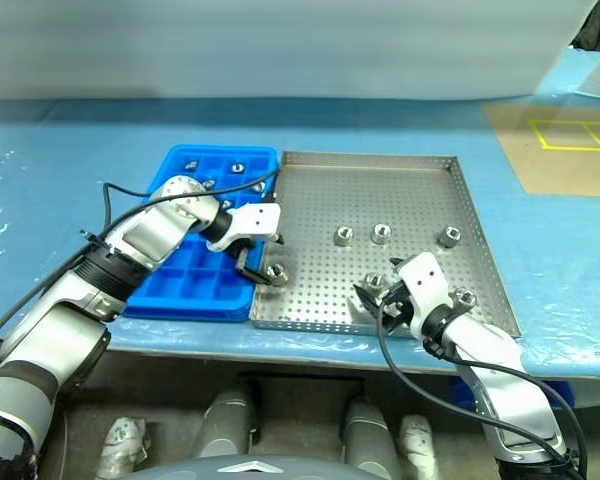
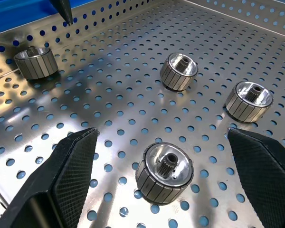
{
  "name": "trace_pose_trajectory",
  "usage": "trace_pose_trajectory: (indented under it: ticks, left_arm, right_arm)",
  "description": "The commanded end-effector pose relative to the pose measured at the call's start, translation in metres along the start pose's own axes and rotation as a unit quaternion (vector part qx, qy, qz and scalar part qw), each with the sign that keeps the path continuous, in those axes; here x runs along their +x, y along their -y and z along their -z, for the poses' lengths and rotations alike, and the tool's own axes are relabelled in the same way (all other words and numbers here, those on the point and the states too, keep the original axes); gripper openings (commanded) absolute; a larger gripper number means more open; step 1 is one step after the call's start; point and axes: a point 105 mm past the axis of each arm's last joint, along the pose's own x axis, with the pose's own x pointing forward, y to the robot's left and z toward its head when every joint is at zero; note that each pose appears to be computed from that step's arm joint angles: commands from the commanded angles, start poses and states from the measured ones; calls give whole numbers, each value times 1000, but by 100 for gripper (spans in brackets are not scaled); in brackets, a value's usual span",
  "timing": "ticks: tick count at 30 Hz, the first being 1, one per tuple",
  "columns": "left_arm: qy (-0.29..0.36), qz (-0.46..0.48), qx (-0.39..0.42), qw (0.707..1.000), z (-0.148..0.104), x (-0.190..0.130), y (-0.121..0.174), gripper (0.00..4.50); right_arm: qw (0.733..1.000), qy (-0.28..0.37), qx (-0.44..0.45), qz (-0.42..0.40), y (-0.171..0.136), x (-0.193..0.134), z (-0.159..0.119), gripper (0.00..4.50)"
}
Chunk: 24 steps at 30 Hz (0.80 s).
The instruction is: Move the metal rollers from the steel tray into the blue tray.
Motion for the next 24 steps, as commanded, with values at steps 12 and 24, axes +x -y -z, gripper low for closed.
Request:
trace_pose_trajectory:
  ticks: [12, 24]
  left_arm:
    - [-51, 13, 57, 997, -7, 9, -3, 450]
    - [-98, 24, 88, 991, -5, 12, -8, 450]
  right_arm:
    - [999, 33, -15, 1, -5, 0, -16, 447]
    - [999, 36, -14, 5, -5, 1, -16, 447]
